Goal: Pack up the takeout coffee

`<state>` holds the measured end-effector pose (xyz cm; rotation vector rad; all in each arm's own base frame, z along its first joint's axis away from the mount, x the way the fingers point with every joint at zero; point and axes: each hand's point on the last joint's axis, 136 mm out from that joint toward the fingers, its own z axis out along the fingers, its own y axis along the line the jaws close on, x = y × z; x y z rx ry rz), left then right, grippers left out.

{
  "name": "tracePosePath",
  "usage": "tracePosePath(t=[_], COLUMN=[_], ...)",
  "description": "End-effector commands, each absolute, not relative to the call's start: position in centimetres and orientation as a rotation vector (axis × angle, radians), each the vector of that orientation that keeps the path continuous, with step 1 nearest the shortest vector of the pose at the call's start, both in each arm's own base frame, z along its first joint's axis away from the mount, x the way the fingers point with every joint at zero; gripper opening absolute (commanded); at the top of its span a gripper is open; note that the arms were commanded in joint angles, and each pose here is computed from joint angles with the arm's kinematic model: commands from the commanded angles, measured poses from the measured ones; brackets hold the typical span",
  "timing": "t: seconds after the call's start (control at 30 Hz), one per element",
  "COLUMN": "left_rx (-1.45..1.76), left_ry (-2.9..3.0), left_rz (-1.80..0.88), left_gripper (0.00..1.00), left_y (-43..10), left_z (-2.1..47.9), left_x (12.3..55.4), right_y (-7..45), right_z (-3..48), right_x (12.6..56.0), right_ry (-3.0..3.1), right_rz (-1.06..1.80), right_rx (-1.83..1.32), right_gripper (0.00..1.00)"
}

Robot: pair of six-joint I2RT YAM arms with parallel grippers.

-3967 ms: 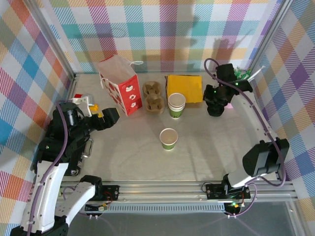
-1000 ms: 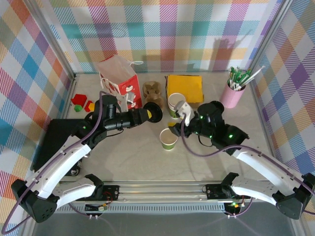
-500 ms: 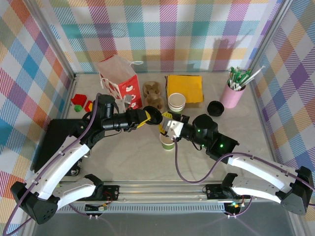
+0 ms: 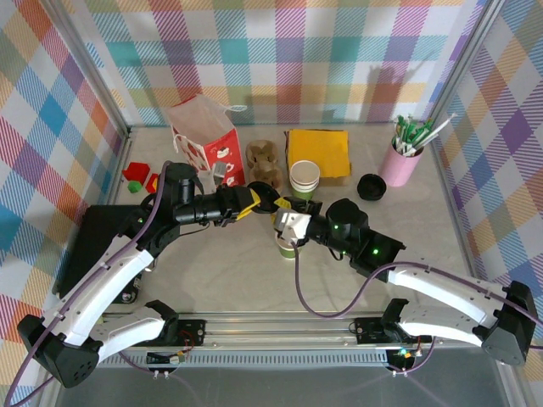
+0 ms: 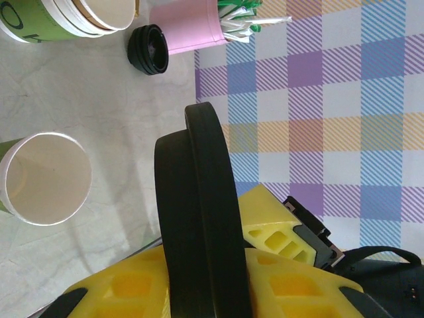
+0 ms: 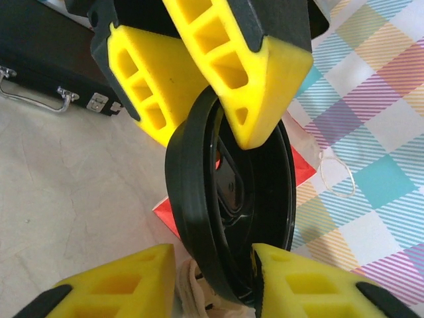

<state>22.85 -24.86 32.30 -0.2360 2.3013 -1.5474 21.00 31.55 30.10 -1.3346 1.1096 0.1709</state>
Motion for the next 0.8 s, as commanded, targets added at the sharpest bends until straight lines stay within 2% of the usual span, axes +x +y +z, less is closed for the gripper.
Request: tracePosePath(t=[0.0, 0.17, 0.53, 0.63, 0.77], left_rx=[-0.244, -0.25, -0.247, -0.24, -0.237], left_ry=[2.271, 2.285, 2.291, 2.267, 2.212], left_rz=[-1.62, -1.616, -1.55, -1.471, -1.285], left_gripper=[0.16, 0.16, 0.17, 0.28, 0.54], left_y=[-24.8, -24.8, -24.3, -23.2, -20.1], left_z=[33.7, 33.3, 33.0, 33.9, 35.3], left_x=[22.2, 22.2, 22.4, 22.7, 23.1], right_y=[32.2, 32.4, 31.7, 31.2, 30.1], right_z=[32.0, 32.1, 32.1, 31.7, 31.1], right_x=[21.1, 21.4, 21.4, 21.0, 20.0], right_ry=[1.07, 1.074, 1.158, 1.26, 1.48], right_rz=[0.169, 0.158, 0.165, 0.226, 0.362], right_rx=[-1.292, -1.293, -1.292, -1.29, -1.271], right_gripper=[0.32, 0.27, 0.06, 0.05, 0.04])
